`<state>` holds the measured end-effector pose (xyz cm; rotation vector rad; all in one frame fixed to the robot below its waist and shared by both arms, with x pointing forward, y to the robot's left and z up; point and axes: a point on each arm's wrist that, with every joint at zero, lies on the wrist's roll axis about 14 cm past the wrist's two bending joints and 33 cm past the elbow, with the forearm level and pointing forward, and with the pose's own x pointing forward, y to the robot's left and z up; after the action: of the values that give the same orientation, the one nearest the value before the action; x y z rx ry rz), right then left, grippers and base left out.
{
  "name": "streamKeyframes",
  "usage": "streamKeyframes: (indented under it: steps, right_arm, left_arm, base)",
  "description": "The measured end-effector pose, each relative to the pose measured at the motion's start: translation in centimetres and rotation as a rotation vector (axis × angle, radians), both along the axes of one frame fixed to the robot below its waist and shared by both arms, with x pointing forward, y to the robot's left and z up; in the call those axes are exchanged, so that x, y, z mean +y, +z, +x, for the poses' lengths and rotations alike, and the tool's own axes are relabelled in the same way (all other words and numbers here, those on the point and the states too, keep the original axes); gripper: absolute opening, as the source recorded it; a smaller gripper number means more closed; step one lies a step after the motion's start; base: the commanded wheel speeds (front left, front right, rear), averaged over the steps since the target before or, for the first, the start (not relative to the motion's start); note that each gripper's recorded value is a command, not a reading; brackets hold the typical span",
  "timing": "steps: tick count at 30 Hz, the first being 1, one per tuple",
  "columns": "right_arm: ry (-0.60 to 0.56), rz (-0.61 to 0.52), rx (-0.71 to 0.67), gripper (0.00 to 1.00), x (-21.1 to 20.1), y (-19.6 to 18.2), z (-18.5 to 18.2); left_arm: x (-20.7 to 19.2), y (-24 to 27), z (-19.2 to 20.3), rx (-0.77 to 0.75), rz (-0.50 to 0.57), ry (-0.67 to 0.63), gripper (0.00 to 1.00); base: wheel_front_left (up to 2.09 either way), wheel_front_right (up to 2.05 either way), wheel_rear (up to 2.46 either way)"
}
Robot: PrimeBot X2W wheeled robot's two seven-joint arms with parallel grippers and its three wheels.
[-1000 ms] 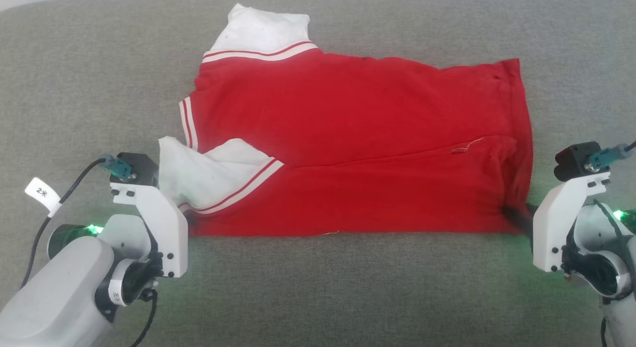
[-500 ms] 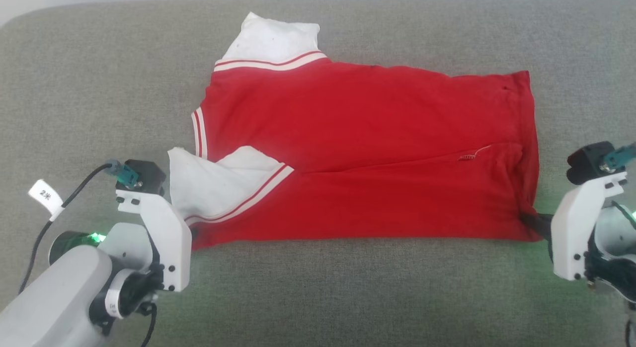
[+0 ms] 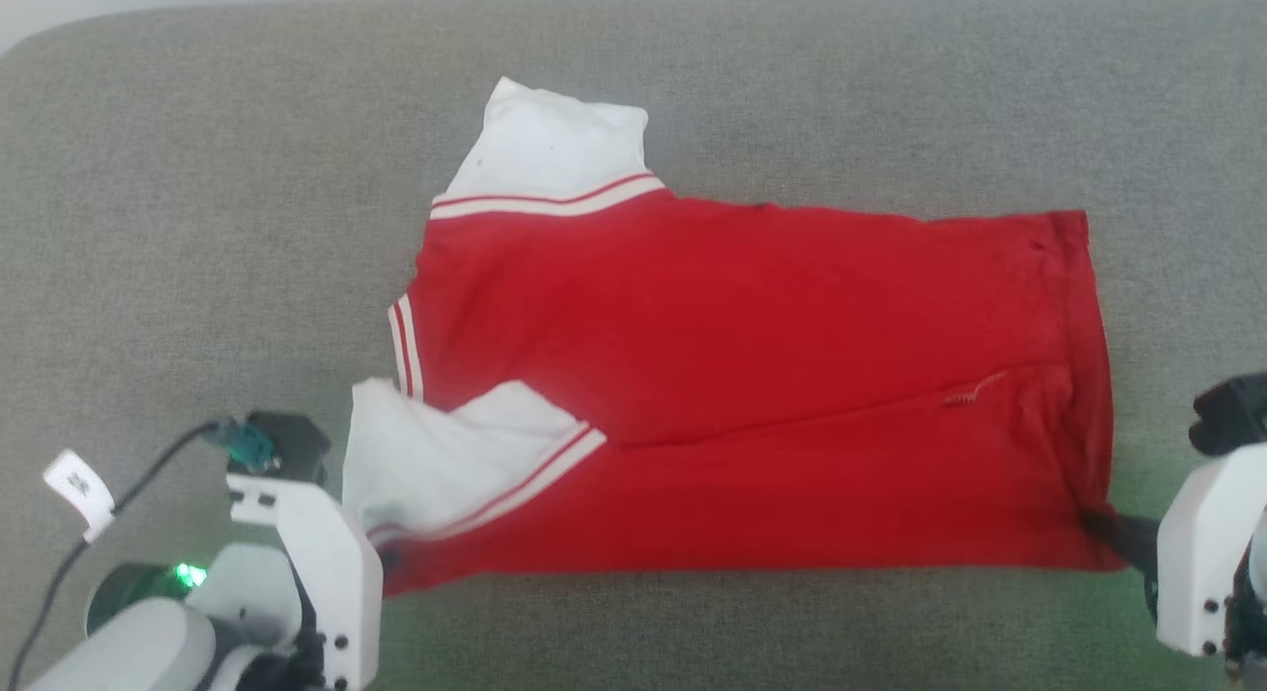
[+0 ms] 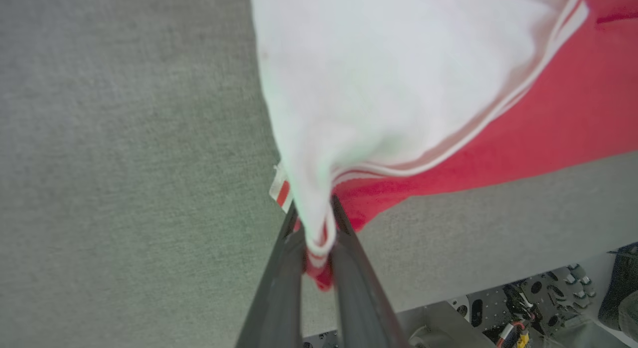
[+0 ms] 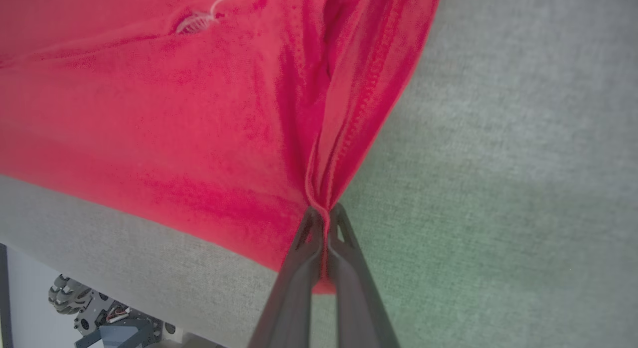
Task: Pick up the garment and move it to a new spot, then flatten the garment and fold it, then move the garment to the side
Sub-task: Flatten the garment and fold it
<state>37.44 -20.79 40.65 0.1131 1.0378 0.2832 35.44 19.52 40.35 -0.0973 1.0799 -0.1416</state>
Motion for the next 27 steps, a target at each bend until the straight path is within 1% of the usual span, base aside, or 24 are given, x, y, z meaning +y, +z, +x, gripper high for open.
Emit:
streamKeyframes:
  steps: [3, 7, 8, 9, 10, 11, 12, 13, 14, 18, 22, 27]
  right_arm:
    - [-0.038, 0.026, 0.034, 0.0, 0.0, -1.2, -1.1]
    - [-0.065, 0.045, 0.058, 0.0, 0.3, -2.7, -1.6]
    - [-0.072, 0.049, 0.055, 0.0, 0.3, -2.9, -1.5]
    - [-0.077, 0.049, 0.055, 0.0, 0.3, -3.2, -1.5]
    - [-0.075, 0.045, 0.061, 0.02, 0.3, -3.5, -1.5]
    - [-0.081, 0.053, 0.058, 0.38, 0.4, -3.7, -1.4]
    - [-0.085, 0.058, 0.051, 0.49, 0.5, -3.8, -1.2]
    - [-0.083, 0.058, 0.049, 0.65, 0.6, -3.9, -1.1]
    - [-0.081, 0.056, 0.048, 1.0, 0.6, -4.0, -1.1]
    - [-0.075, 0.065, 0.007, 1.0, 1.0, -3.6, -0.1]
    - [-0.087, 0.068, -0.033, 1.0, 0.7, -2.9, 0.3]
    - [-0.124, 0.052, -0.115, 1.0, -0.8, -1.0, 0.9]
  left_arm:
    - [-0.1, -1.1, -1.3, 0.041, -0.01, 0.013, 0.0]
    - [-0.3, -2.4, -1.6, 0.075, -0.025, 0.031, 0.0]
    - [-0.3, -2.7, -1.6, 0.082, -0.025, 0.032, 0.15]
    - [-0.3, -3.0, -1.6, 0.087, -0.024, 0.033, 0.33]
    - [-0.2, -3.2, -1.5, 0.09, -0.023, 0.036, 0.46]
    - [-0.2, -3.5, -1.3, 0.089, -0.024, 0.04, 0.71]
    - [-0.2, -3.6, -1.1, 0.087, -0.025, 0.036, 0.95]
    - [-0.1, -3.7, -1.0, 0.087, -0.024, 0.032, 1.0]
    - [-0.2, -3.7, -0.8, 0.084, -0.025, 0.029, 1.0]
    - [-0.3, -3.2, 0.1, 0.062, -0.034, 0.027, 1.0]
    - [0.9, -2.0, 0.9, 0.028, -0.004, 0.04, 1.0]
    - [2.6, 0.7, 1.9, -0.028, 0.049, 0.041, 1.0]
  base:
    - [0.0, 0.0, 0.0]
    - [0.0, 0.0, 0.0]
    - [0.0, 0.0, 0.0]
    - [0.0, 0.0, 0.0]
    - [0.0, 0.0, 0.0]
    - [0.0, 0.0, 0.0]
    - [0.0, 0.0, 0.0]
    - [0.0, 0.0, 0.0]
    - [0.0, 0.0, 0.0]
    - [0.0, 0.0, 0.0]
    - [0.0, 0.0, 0.0]
    - [0.0, 0.0, 0.0]
